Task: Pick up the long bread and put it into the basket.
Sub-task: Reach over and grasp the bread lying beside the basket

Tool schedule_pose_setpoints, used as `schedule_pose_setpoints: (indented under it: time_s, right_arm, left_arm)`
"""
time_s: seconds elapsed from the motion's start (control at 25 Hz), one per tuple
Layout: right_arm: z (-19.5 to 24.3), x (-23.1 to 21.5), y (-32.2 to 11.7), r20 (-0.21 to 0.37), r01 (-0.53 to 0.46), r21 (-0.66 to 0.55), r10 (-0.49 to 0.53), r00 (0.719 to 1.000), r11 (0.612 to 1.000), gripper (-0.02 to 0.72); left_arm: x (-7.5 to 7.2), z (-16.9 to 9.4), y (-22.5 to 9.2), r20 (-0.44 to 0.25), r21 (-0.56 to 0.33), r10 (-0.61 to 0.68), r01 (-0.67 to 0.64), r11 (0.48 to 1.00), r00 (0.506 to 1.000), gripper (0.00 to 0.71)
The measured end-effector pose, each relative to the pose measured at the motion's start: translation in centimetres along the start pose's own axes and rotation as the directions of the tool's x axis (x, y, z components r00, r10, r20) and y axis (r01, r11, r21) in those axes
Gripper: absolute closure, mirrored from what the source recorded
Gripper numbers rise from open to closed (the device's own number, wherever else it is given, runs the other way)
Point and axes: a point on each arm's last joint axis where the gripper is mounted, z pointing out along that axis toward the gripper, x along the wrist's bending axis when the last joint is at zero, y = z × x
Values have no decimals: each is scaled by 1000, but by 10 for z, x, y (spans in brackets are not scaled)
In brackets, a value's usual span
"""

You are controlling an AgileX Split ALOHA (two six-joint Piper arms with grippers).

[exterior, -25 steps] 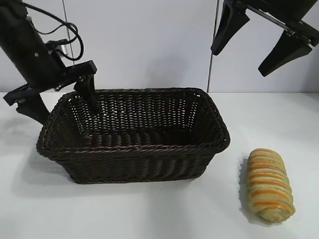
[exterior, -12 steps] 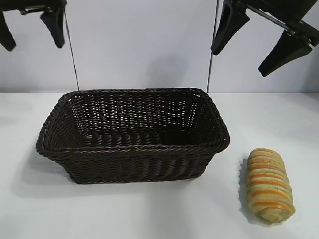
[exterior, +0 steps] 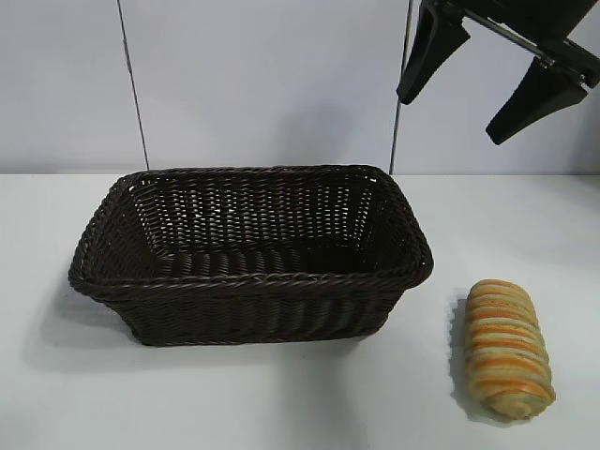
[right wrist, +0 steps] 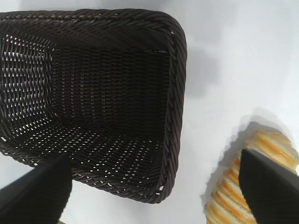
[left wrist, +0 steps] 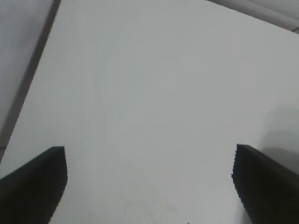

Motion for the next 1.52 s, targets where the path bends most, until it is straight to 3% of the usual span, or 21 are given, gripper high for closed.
schedule_pose_setpoints:
  time_s: [0.2, 0.44, 0.56, 0.68, 0.84, 1.24, 1.52]
  right_arm:
    - [0, 0, 0, -2, -1, 0, 1, 1000, 1000, 8]
    - [0, 0, 0, -2, 1, 0, -1, 1000, 1000, 8]
    - [0, 0, 0, -2, 1, 0, -1, 1000, 1000, 8]
    - [0, 0, 0, -2, 1, 0, -1, 1000, 1000, 8]
    - [0, 0, 0, -2, 3, 0, -3, 1000, 1000, 8]
    - [0, 0, 0, -3, 17, -1, -17, 1000, 1000, 8]
    - [0, 0, 0, -1, 20, -1, -20, 1000, 1000, 8]
  left_arm:
    - [-33, -110, -20, 11, -230, 110, -105, 967, 994, 16]
    - [-88, -239, -90, 91, -503, 318, -232, 832, 944, 16]
    - [-92, -294, -137, 105, -620, 409, -261, 740, 907, 16]
    - [-77, -320, -176, 28, -668, 408, -286, 687, 913, 16]
    - [-59, -311, -222, -37, -636, 393, -325, 700, 919, 16]
    - [-42, -189, -318, 76, -356, 409, -358, 863, 910, 16]
    - [-33, -126, -355, 109, -178, 392, -370, 912, 913, 16]
